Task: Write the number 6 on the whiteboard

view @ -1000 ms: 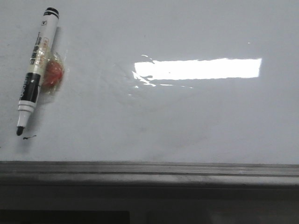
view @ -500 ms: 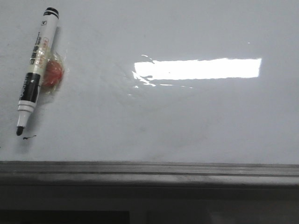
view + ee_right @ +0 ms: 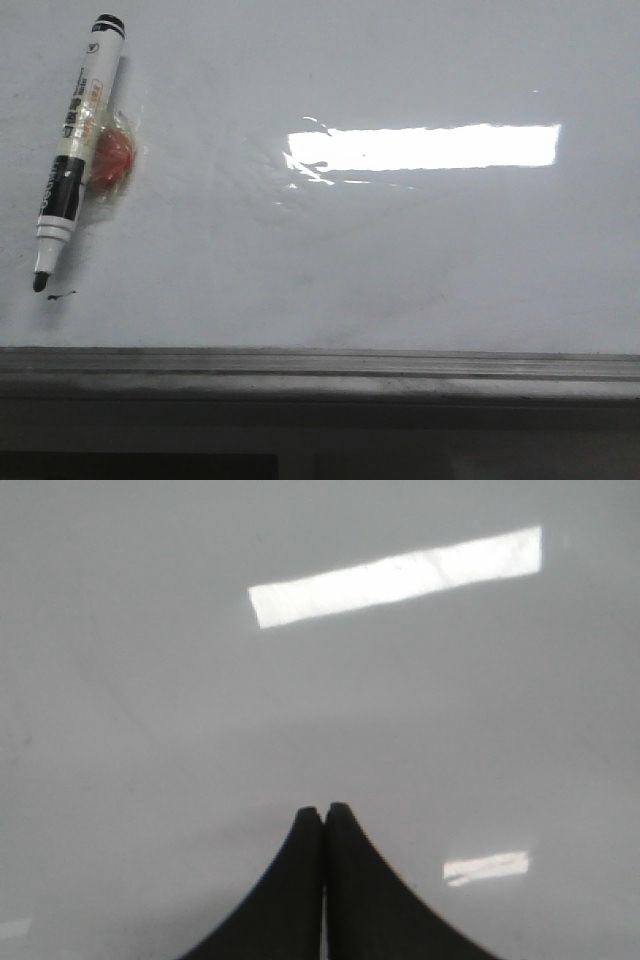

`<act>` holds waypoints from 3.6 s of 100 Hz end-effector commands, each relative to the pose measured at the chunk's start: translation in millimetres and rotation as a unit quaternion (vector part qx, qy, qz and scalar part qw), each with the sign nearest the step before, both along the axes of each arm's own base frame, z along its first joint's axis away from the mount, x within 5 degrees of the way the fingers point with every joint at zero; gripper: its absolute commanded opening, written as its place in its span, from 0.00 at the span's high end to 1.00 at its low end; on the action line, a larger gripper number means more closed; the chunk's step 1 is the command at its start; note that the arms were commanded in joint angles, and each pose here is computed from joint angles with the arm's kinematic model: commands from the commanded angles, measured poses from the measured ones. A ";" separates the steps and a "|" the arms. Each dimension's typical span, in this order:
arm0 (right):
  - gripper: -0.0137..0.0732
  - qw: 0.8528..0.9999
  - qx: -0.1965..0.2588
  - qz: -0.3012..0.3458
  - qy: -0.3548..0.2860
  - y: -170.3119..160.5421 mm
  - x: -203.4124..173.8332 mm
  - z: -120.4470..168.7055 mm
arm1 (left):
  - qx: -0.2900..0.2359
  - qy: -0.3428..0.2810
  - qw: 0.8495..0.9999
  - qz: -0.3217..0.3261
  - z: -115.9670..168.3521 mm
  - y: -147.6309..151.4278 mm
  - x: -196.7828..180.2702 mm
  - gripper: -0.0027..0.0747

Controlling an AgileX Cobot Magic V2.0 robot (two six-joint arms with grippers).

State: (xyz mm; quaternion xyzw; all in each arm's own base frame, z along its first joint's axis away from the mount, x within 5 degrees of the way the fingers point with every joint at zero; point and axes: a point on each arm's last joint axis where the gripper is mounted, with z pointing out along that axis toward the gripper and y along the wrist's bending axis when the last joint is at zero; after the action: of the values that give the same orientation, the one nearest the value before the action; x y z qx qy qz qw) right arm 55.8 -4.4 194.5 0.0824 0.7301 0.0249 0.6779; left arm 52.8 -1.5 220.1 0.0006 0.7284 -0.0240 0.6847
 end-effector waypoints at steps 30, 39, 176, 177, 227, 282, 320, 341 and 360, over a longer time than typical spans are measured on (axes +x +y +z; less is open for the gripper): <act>0.92 0.999 0.020 -0.002 0.037 -0.8 13.4 56.1 | -0.021 -0.029 0.999 -0.002 67.9 -1.5 22.1 0.99; 0.92 0.999 0.019 -0.002 0.026 -0.9 15.2 65.5 | -0.011 -0.025 1.000 -0.001 68.5 -1.4 24.0 0.99; 0.92 0.999 0.020 -0.002 0.038 -0.9 15.0 62.4 | -0.051 0.074 0.936 -0.341 34.5 -111.4 64.7 0.34; 0.92 0.999 0.020 -0.002 0.038 -0.9 15.0 62.4 | -0.051 0.078 0.936 -0.339 32.8 -112.1 66.1 0.34; 0.92 0.999 0.020 -0.002 0.037 -0.9 15.0 62.7 | -0.093 0.126 0.942 -0.297 15.8 -119.7 81.6 0.73; 0.92 0.994 0.018 0.099 0.049 13.5 14.7 61.7 | -0.075 0.126 0.938 -0.315 19.1 -118.1 74.4 0.99; 0.88 0.941 -0.045 0.317 0.109 51.9 18.5 61.9 | 0.062 0.097 0.904 -0.411 39.1 -125.9 52.0 0.99; 0.58 0.903 -0.064 0.411 0.105 79.3 21.7 89.7 | 0.125 0.047 0.881 -0.454 48.8 -134.9 44.6 0.99; 0.50 0.874 -0.075 0.469 0.097 109.5 27.8 116.8 | 0.128 0.035 0.877 -0.462 51.9 -137.5 43.6 0.99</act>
State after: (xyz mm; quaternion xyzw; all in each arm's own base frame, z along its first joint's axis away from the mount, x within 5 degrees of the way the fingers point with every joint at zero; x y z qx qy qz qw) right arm 77.6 90.8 284.6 -0.3082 0.7820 0.2541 0.4785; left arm 96.0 -133.6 253.2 0.4328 0.7003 -0.2190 0.5237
